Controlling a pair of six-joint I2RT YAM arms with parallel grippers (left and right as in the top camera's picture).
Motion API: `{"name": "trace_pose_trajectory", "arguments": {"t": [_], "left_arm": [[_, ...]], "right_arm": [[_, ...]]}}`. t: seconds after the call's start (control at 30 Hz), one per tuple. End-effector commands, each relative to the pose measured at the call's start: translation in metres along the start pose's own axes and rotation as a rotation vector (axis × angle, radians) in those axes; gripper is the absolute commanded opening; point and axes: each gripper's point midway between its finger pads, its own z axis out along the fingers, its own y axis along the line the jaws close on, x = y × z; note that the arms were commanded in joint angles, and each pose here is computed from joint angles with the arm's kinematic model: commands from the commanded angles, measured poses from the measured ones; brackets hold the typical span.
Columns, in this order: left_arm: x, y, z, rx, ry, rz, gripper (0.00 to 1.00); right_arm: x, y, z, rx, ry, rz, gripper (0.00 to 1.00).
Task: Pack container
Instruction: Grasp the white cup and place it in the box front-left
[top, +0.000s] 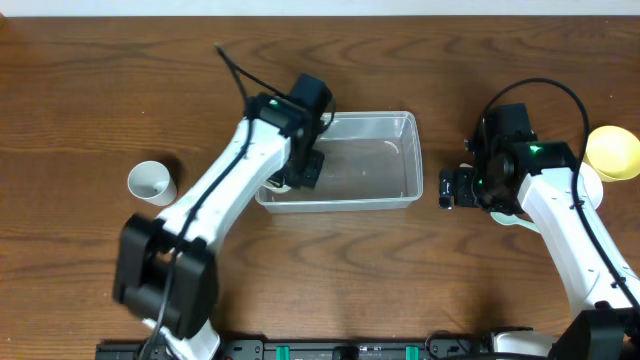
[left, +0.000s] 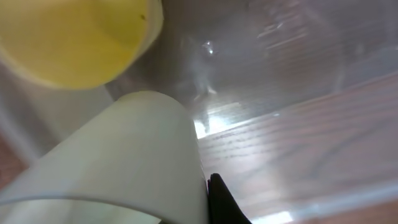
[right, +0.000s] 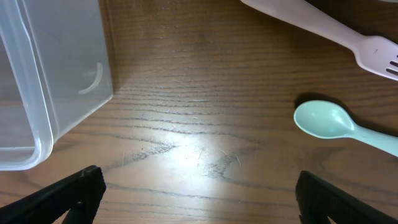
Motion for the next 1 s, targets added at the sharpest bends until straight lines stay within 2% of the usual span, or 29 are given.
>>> {"name": "trace_pose_trajectory", "arguments": {"t": [0.0,0.1,0.17,0.2,0.23,0.3,0.43,0.53,0.67,0.77,0.83,0.97], "left_arm": [[0.000,0.002,0.021,-0.019,0.047,0.003,0.06],[0.001,0.002,0.037,-0.025,0.083,0.003,0.07],[0.002,0.002,0.043,-0.028,0.103,0.003,0.12],[0.003,0.002,0.046,-0.029,0.111,0.004,0.17],[0.003,0.002,0.046,-0.029,0.114,0.003,0.32],[0.003,0.002,0.046,-0.029,0.113,0.004,0.40],[0.004,0.003,0.035,-0.029,0.111,0.002,0.41],[-0.001,0.003,0.005,-0.026,0.082,0.002,0.44],[-0.016,0.023,-0.070,-0.126,-0.089,-0.005,0.49],[-0.020,0.052,-0.129,-0.251,-0.256,-0.043,0.66],[-0.014,0.072,-0.164,-0.292,-0.355,-0.097,0.74],[0.009,0.121,-0.197,-0.313,-0.428,-0.272,0.74]], "right_arm": [[-0.004,0.004,-0.003,-0.004,-0.010,-0.026,0.99],[-0.003,0.004,-0.003,-0.003,-0.009,-0.026,0.99],[-0.003,0.004,-0.003,-0.003,-0.007,-0.026,0.99],[-0.003,0.004,-0.003,-0.003,-0.006,-0.026,0.99],[-0.003,0.004,-0.003,-0.003,-0.006,-0.026,0.99],[-0.003,0.004,-0.003,-0.003,-0.006,-0.026,0.99],[-0.003,0.004,-0.003,-0.002,-0.005,-0.026,0.99],[-0.002,0.003,-0.003,-0.002,-0.003,-0.029,0.99],[-0.003,0.004,-0.003,-0.002,-0.008,-0.030,0.99],[-0.003,0.003,-0.003,0.001,-0.008,-0.030,0.99],[-0.003,0.003,-0.003,0.001,-0.008,-0.030,0.99],[-0.004,0.003,-0.003,0.001,-0.009,-0.030,0.99]]}}
